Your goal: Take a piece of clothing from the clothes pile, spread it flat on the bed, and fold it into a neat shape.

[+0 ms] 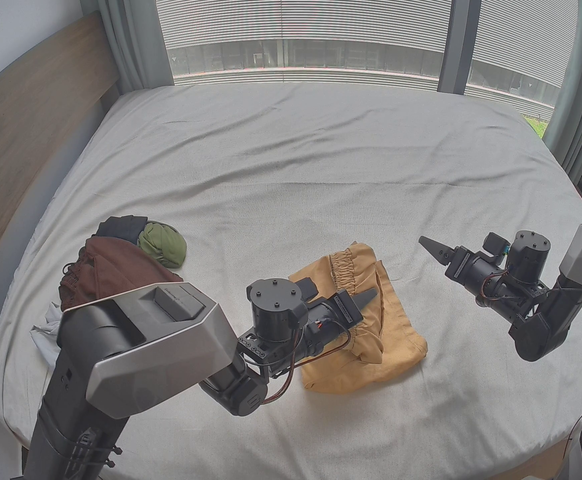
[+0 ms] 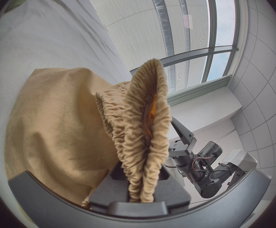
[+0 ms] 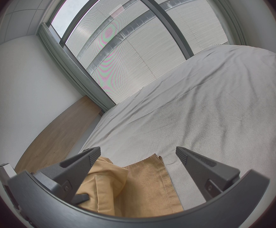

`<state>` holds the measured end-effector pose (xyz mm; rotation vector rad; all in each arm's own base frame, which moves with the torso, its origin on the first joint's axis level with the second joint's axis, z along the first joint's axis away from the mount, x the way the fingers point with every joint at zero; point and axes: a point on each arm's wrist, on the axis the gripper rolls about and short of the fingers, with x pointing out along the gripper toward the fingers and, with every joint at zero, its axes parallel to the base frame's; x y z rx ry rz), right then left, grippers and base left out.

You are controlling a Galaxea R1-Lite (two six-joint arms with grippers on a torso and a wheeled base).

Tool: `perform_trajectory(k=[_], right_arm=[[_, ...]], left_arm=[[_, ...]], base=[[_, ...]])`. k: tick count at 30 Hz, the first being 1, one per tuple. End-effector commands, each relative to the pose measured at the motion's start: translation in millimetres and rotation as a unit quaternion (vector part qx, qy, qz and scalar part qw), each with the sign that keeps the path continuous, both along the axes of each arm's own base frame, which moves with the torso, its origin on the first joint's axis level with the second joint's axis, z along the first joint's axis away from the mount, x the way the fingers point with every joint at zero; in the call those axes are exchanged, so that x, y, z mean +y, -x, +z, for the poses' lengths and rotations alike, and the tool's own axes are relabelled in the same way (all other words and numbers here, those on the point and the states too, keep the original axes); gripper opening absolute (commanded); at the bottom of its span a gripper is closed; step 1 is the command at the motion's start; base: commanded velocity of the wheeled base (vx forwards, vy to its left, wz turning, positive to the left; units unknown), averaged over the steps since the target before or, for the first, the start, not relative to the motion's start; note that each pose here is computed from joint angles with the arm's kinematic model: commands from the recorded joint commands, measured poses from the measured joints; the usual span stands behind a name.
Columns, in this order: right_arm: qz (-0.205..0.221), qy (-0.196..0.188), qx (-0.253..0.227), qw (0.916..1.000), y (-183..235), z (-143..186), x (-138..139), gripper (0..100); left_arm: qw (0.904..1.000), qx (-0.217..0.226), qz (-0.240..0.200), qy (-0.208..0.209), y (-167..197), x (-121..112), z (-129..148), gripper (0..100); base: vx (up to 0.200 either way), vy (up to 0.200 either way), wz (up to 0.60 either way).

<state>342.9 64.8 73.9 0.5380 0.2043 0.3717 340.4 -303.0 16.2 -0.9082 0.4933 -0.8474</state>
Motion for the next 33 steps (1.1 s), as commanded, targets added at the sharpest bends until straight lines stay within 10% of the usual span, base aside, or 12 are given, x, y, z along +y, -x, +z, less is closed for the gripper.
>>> perform_trajectory(k=[1, 9, 10, 33], right_arm=[[0.000, 0.000, -0.001, 1.0000, -0.3, 0.1, 0.1, 100], [0.001, -0.001, -0.003, 1.0000, -0.3, 1.4, 0.1, 100], [0.001, -0.001, -0.003, 1.0000, -0.3, 1.4, 0.1, 100], [0.005, 0.001, 0.004, 1.0000, 1.3, -2.4, 2.5, 100]], left_arm=[[1.0000, 0.004, -0.001, -0.003, -0.7, -1.7, -6.5, 0], [0.9999, 0.010, -0.001, -0.009, -0.9, -1.8, -8.6, 0], [0.9999, 0.010, 0.000, -0.009, -1.5, -2.3, -10.4, 100], [0.9989, -0.025, 0.021, -0.034, 3.2, 25.1, -8.9, 100]], base=[[0.000, 0.000, 0.00], [0.000, 0.000, 0.00], [0.000, 0.000, 0.00], [0.000, 0.000, 0.00]])
